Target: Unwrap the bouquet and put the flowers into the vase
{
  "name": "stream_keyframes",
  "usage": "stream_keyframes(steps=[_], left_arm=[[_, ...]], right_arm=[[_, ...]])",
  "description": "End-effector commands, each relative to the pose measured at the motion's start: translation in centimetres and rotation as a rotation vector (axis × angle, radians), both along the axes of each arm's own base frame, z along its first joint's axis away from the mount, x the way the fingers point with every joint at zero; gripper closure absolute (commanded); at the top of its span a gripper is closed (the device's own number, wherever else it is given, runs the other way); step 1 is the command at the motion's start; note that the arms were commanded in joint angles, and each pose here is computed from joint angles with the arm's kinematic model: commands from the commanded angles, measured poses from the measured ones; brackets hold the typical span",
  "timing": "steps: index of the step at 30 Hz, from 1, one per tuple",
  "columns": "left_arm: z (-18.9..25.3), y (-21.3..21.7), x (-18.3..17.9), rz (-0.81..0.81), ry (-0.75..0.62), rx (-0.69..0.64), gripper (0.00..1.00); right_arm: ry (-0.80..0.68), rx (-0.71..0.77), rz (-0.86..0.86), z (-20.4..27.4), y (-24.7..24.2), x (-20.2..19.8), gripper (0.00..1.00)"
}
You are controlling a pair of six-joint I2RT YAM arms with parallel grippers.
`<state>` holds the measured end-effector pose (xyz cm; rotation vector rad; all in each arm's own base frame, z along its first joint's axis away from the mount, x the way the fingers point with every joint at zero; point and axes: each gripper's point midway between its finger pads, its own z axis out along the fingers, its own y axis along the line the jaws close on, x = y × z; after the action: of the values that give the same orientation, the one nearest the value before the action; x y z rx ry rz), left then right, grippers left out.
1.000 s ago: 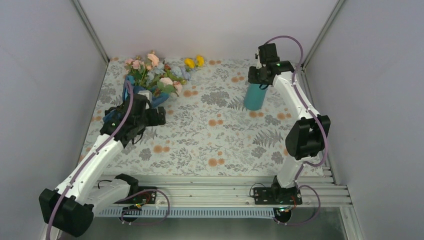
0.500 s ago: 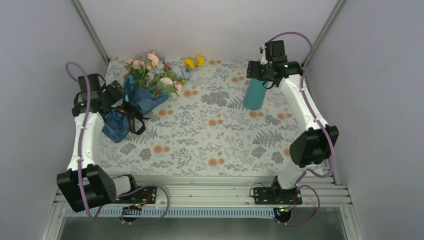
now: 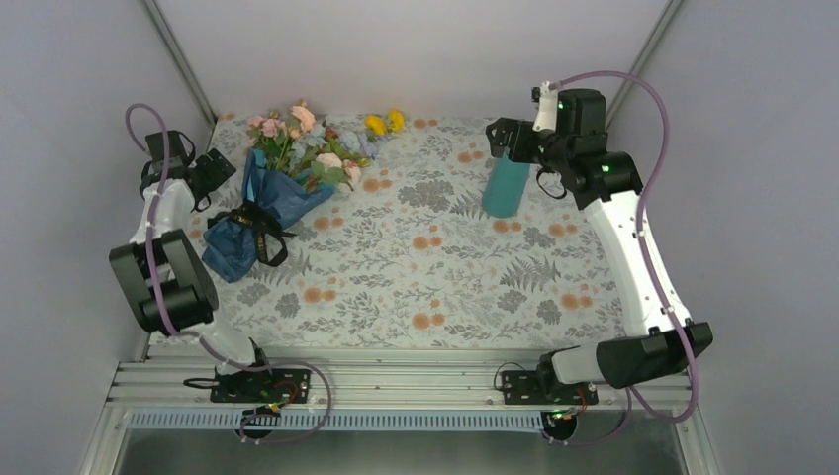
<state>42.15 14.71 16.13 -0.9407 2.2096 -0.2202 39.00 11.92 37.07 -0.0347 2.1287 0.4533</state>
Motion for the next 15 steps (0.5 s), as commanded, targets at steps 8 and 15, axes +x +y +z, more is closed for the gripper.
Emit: stream_keyframes(steps=[8, 15], left_arm=[[-7.0, 0.1, 4.2, -0.100, 0.064, -0.080, 0.00], [-8.9, -5.5, 3.8, -0.249, 0.087, -0.240, 0.02]], right_arm=[[-0.058, 0.094, 0.135, -0.2, 3.1, -3.9, 0.01], [-0.030, 0.075, 0.168, -1.9, 3.3, -4.9, 0.01]])
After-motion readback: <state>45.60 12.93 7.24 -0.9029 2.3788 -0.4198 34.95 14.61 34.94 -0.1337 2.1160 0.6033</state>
